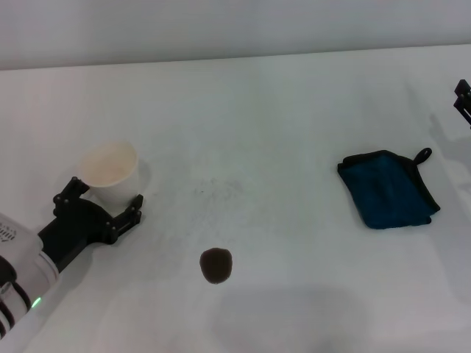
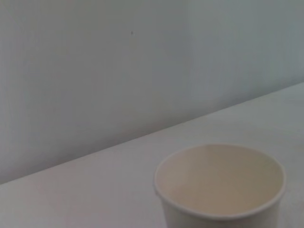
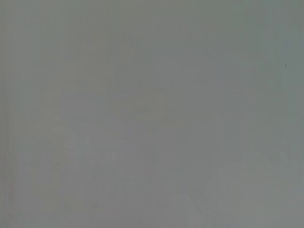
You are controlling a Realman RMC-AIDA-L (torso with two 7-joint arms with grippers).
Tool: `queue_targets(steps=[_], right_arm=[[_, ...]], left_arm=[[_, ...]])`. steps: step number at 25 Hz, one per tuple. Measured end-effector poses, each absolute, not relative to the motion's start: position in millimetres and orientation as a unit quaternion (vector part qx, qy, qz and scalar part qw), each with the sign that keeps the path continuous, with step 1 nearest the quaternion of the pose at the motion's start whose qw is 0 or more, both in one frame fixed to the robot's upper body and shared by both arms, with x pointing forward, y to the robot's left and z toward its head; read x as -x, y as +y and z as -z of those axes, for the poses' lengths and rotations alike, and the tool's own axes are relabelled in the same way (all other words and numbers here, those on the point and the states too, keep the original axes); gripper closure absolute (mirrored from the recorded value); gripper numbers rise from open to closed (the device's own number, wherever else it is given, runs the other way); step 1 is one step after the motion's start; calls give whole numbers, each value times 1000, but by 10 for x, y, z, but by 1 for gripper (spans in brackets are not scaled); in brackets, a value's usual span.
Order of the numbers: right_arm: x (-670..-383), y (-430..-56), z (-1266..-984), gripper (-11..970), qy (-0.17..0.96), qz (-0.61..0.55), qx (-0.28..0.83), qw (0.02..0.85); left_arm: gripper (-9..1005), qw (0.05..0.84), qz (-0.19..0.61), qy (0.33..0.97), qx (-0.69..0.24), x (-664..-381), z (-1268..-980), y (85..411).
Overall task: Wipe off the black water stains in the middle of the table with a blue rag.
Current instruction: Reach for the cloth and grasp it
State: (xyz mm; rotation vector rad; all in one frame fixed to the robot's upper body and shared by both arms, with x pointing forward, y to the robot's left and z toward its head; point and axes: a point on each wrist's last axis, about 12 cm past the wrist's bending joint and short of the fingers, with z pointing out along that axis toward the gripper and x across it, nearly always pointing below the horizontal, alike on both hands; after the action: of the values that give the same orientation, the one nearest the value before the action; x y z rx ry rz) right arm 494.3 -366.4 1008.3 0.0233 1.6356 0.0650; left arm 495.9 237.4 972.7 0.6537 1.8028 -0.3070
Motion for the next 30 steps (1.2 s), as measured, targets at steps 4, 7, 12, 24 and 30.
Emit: queue_targets(steps=[4,7,12,24,30], right_arm=[[-4943,-3664,-10085,167,729,-29,-10,684],[-4943,-3663,-10088,168,728,-29,-10,685],[-4944,-3667,-10091,169,727,-29,-11,685],[-5030,-3835,-10115,171,742,-71,-76,662],[-5282,-4116,-10234,172,807,-146,-143,554]], left_arm=[[121,563,128,768,-276,-4938,-9715,2401],[116,566,131,769,-268,-4865,-9697,2433],[114,581,139,764,-244,-4645,-9670,2536],[116,621,100,762,-153,-4240,-9659,2940],[115,642,78,754,-117,-4241,-9711,3063]])
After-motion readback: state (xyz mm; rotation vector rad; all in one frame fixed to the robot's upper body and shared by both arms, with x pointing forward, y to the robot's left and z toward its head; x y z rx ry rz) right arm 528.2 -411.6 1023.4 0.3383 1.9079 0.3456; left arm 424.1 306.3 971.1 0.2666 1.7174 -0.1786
